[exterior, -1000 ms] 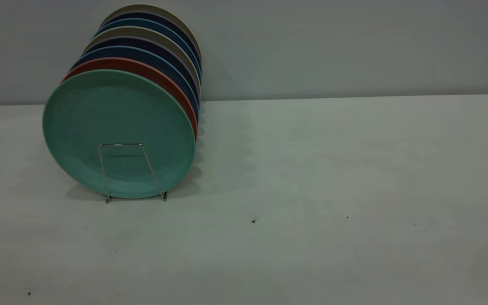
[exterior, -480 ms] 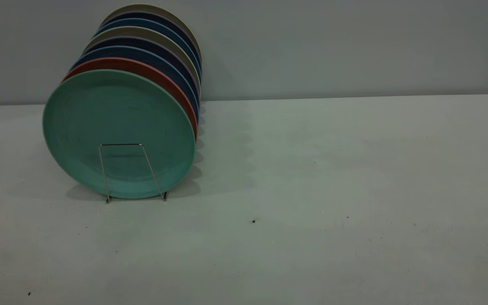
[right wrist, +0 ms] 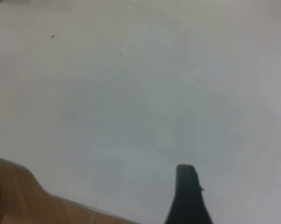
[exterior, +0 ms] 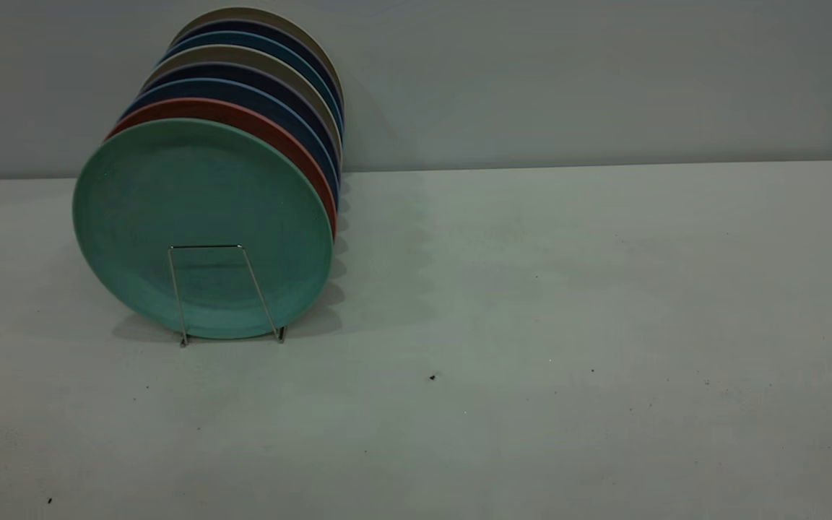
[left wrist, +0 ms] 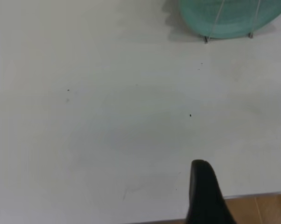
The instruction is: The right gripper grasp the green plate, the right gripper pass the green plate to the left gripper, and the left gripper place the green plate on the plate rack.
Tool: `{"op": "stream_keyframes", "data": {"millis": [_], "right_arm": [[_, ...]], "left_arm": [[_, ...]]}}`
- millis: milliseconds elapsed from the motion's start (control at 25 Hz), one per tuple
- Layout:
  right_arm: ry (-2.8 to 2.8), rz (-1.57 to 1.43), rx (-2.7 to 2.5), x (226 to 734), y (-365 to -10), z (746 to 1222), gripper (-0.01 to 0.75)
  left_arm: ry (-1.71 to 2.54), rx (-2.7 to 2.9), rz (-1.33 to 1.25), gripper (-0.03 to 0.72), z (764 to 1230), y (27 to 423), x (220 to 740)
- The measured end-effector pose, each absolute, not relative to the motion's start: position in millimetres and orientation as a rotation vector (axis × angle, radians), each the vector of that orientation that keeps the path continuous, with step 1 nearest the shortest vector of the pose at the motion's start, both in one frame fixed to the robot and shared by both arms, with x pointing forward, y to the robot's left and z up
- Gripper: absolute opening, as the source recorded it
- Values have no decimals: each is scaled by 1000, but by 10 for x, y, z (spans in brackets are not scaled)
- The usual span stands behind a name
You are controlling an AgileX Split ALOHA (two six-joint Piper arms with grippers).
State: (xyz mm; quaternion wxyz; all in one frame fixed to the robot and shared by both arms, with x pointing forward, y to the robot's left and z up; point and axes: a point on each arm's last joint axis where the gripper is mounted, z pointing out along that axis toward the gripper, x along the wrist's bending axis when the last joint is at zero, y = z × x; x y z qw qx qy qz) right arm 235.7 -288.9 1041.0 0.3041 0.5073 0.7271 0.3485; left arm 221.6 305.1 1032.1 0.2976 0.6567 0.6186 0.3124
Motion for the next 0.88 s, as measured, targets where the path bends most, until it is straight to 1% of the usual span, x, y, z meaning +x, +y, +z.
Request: {"op": "stream_keyframes", "data": {"millis": [240,640,880], "right_arm": [[1920,918,1351,2358,-2895,10409,569],[1904,911,1370,2360,-2908,10409,569],[1903,910,1369,2361,-2909,10409,569]], "left_arm": [[1564,1802,800,464,10321,2999,2214],[1520,1818,763,400,10322,2957,2211],[1519,1819,763,394,10322,2956,2211]]}}
